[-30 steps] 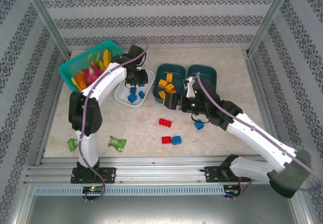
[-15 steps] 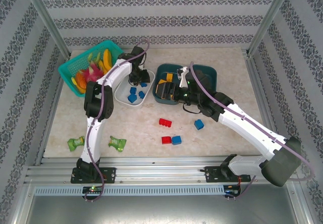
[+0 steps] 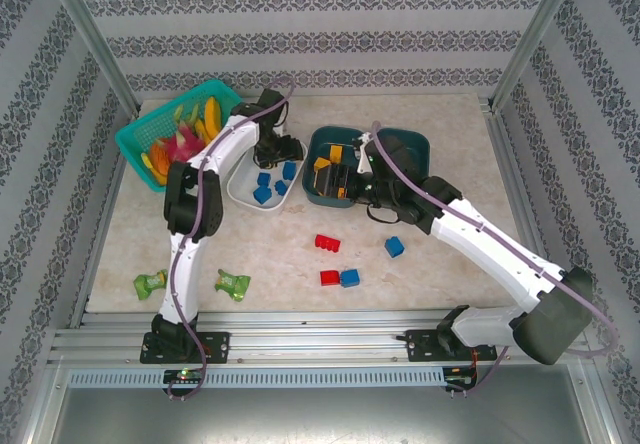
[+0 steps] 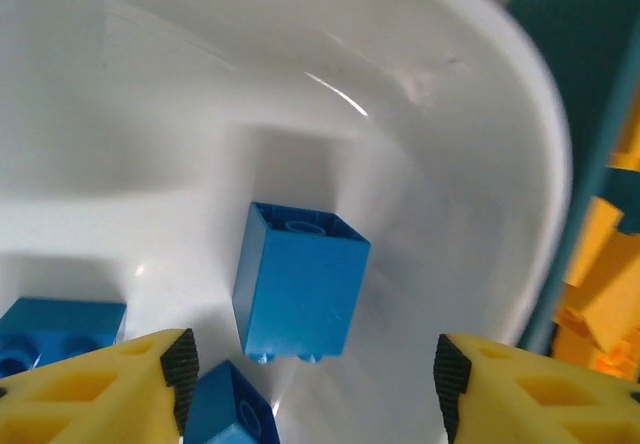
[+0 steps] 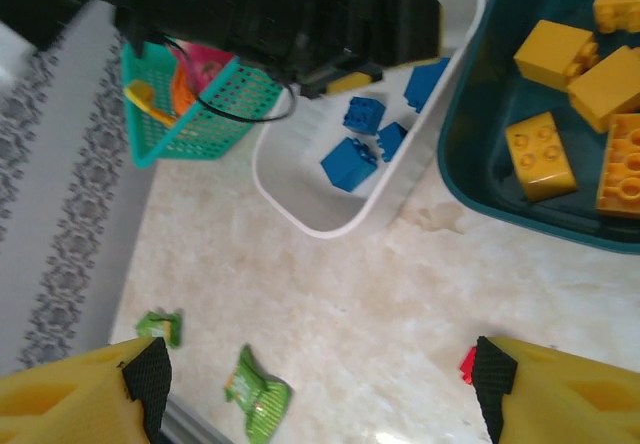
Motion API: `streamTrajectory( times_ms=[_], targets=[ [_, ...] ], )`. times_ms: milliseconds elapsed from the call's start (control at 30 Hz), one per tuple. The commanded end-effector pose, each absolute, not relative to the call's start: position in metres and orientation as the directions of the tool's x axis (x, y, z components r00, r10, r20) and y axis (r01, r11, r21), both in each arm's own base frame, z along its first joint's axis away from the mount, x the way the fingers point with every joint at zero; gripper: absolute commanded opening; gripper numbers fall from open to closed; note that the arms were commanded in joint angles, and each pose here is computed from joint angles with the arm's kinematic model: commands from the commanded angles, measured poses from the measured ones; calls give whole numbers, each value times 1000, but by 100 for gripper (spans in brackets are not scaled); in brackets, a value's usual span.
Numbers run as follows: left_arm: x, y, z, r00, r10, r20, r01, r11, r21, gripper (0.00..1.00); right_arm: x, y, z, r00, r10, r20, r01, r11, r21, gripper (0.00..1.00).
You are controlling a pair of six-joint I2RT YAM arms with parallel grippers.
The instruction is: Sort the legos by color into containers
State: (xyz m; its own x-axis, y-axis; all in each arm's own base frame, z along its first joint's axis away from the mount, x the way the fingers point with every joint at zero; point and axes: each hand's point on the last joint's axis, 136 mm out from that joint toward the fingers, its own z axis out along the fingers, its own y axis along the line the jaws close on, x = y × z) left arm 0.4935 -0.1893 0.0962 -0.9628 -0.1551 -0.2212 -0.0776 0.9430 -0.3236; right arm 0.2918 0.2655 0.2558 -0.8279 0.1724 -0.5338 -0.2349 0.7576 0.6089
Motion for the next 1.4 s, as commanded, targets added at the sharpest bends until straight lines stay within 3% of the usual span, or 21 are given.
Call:
streamTrajectory(
  times_ms=[0, 267, 567, 700, 1000, 1367],
  targets=[
    [478, -181, 182, -915, -216, -340, -79, 924, -373, 70, 286, 252, 242, -827, 0, -562, -308, 837, 453, 81],
    [369, -177, 234, -844, -346, -409, -68, 826, -559, 83, 261, 263, 166, -817, -427, -388, -538, 806, 247, 78],
    [244, -157, 211, -846, -375, -378, -69, 782, -620, 85, 258, 278, 96, -737, -656, -160, -671, 740, 56, 74],
    [222, -147, 216, -829, -388, -403, -59, 777, -627, 85, 255, 279, 69, -717, -694, -71, -697, 717, 25, 72],
    [207, -139, 221, -815, -405, -415, -53, 764, -643, 84, 264, 276, 37, -707, -707, -12, -705, 706, -64, 67],
    [205, -141, 223, -818, -399, -413, -45, 762, -646, 83, 261, 283, 25, -709, -705, -5, -704, 709, -47, 27]
  ],
)
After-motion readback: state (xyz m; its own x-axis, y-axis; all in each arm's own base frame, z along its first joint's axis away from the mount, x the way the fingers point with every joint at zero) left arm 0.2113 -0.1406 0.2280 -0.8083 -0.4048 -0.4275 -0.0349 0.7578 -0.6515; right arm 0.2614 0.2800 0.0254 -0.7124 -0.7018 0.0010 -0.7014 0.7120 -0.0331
